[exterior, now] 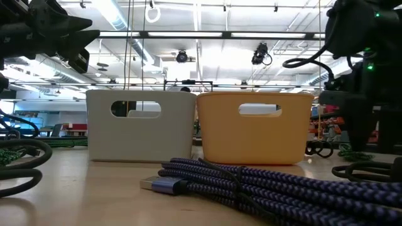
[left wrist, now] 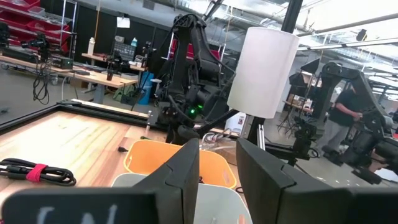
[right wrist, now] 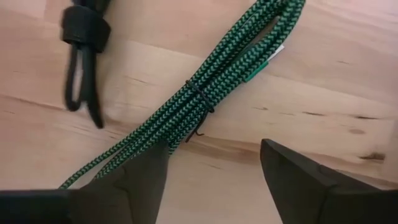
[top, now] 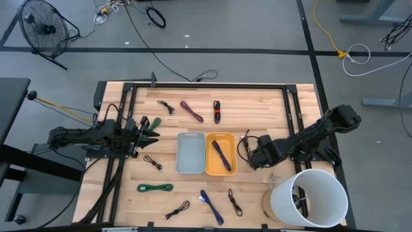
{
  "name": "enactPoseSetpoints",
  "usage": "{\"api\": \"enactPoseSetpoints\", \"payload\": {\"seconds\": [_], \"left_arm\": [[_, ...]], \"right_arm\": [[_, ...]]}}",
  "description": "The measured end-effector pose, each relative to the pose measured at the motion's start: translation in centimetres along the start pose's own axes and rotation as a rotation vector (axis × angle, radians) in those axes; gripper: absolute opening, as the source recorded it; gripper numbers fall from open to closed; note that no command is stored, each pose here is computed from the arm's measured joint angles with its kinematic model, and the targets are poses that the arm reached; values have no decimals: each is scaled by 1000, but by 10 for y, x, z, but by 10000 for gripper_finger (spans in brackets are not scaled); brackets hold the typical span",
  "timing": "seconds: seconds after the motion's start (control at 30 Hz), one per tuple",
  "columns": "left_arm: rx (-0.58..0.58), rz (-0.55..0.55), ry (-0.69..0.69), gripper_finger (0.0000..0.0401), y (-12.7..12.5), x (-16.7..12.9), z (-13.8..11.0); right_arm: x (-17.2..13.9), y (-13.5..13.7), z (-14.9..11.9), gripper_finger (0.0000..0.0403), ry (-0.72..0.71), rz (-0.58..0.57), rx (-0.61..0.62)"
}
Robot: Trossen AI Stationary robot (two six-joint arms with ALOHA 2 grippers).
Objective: Pick & Place USB Port
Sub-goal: Put the green charger cable into the yellow bin
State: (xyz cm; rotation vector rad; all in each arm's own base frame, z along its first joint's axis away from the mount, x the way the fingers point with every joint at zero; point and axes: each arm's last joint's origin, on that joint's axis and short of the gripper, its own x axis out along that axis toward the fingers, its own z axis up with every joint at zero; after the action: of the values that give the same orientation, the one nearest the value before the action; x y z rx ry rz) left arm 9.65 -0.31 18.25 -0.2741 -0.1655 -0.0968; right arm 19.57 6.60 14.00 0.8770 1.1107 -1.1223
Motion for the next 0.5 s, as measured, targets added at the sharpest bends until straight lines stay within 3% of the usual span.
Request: {"api": "enactPoseSetpoints", "payload": {"seconds": [0.5], "left_arm": [[0,0,0,110,0,0,0]], "right_arm": [[-2,11,19,253,97,46,-134]]}}
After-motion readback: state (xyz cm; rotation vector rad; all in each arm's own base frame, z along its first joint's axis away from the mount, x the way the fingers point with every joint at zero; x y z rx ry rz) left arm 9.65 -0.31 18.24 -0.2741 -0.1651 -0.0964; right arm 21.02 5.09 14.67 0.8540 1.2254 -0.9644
